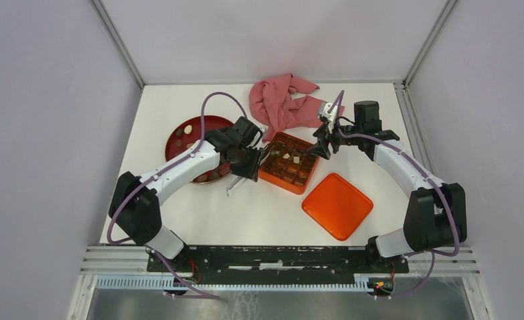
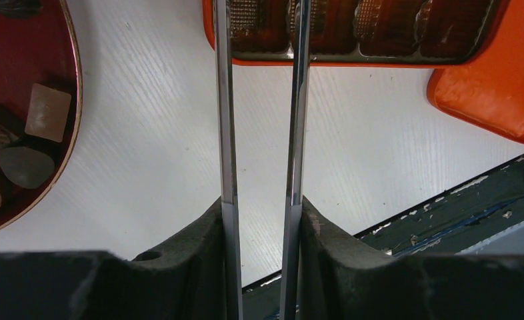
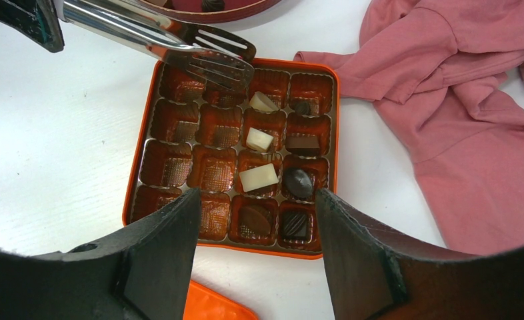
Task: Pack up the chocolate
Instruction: Place the fake chocolate in the packing box, then pick up the fake chocolate from the plate, then place the fake chocolate in the packing box.
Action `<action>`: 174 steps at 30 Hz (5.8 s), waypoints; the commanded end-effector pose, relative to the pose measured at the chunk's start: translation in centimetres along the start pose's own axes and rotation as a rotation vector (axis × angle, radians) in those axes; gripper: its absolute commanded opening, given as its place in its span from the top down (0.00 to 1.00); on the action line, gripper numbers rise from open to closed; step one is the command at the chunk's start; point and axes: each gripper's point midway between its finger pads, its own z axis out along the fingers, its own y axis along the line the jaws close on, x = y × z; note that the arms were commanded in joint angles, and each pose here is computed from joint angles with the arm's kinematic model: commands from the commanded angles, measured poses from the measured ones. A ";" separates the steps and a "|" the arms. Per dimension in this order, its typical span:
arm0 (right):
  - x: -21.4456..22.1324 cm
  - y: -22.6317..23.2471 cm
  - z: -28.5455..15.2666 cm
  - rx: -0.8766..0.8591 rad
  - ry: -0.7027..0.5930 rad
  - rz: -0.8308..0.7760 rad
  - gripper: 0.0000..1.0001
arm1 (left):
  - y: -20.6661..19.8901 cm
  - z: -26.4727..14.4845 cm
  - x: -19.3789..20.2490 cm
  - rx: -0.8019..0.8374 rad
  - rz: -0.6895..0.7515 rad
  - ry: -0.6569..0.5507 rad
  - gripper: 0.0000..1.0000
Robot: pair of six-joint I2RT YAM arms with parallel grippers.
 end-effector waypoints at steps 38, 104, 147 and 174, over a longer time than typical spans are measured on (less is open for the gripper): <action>-1.6 -0.1 -0.4 -0.008 -0.041 -0.042 0.31 | 9.6 -5.8 2.1 -0.188 -0.124 -0.012 0.56; -1.4 -3.1 -1.2 0.188 -0.009 0.000 0.30 | 12.0 -2.9 0.0 -0.268 -0.130 0.068 0.98; -0.9 -2.7 -0.7 0.152 -0.009 0.009 0.30 | -2.4 -6.1 -2.5 0.225 -0.035 -0.133 0.98; -1.1 -2.6 -0.8 0.150 -0.012 0.001 0.30 | -4.3 -1.1 -1.3 0.091 0.040 -0.021 0.76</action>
